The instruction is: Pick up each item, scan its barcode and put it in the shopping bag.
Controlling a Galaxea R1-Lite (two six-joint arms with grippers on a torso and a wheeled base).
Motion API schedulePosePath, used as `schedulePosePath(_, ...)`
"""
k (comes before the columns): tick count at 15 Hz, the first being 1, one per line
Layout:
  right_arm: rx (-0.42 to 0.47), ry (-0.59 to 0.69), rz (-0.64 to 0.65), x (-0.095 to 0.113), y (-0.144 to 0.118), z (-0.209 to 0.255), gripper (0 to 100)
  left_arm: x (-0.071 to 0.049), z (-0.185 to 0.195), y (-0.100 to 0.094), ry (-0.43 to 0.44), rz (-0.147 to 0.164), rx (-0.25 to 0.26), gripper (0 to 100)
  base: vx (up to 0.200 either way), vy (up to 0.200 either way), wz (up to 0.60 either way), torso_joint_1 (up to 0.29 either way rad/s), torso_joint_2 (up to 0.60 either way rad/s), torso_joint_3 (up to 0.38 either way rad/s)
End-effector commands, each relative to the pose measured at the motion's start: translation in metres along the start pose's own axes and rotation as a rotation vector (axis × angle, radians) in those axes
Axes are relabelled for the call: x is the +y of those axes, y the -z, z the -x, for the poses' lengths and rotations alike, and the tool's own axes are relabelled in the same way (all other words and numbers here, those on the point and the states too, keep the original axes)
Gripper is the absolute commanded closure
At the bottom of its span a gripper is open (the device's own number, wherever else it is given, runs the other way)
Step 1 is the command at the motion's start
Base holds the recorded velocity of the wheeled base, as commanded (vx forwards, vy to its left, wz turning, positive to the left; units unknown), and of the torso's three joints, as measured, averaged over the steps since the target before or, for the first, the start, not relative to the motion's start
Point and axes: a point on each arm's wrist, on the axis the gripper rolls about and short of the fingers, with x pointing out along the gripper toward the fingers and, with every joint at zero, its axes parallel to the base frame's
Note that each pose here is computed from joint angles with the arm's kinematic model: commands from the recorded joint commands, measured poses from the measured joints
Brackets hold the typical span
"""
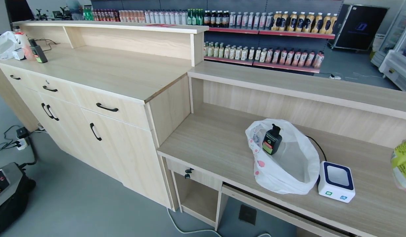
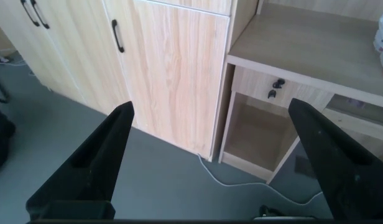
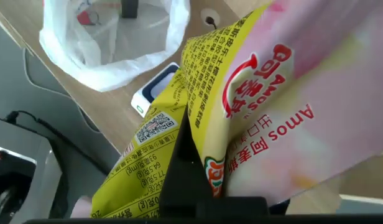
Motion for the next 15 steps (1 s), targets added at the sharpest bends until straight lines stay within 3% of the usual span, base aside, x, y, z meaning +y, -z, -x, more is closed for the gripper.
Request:
schedulePosePath(1,-0.034,-0.061,-0.046,0.006,-0.034,-0.023,100,0.000,0.000,0.000,0.000,0.000,-0.001,0,0.000,0.000,0.60,0.007,0.01,0.002)
schedulePosePath(3,-0.094,-0.201,-0.183,0.019,-0.047,-0.063,100,0.000,0.000,0.000,0.000,0.000,-0.001,0,0.000,0.000,0.00,0.000,0.00,0.000)
schedulePosePath(6,-0.107,-0.318,-0.124,0.034,-0.028,-0.120,100,0.000,0.000,0.000,0.000,0.000,-0.001,0,0.000,0.000,0.00,0.000,0.00,0.000)
schedulePosePath(12,-0.007,-0.411,-0.184,0.041,0.022,-0.179,100,0.000,0.000,0.000,0.000,0.000,-0.001,0,0.000,0.000,0.00,0.000,0.00,0.000)
schedulePosePath(15,-0.002,-0.448,-0.186,0.048,0.029,-0.196,100,0.000,0.000,0.000,0.000,0.000,-0.001,0,0.000,0.000,0.00,0.000,0.00,0.000)
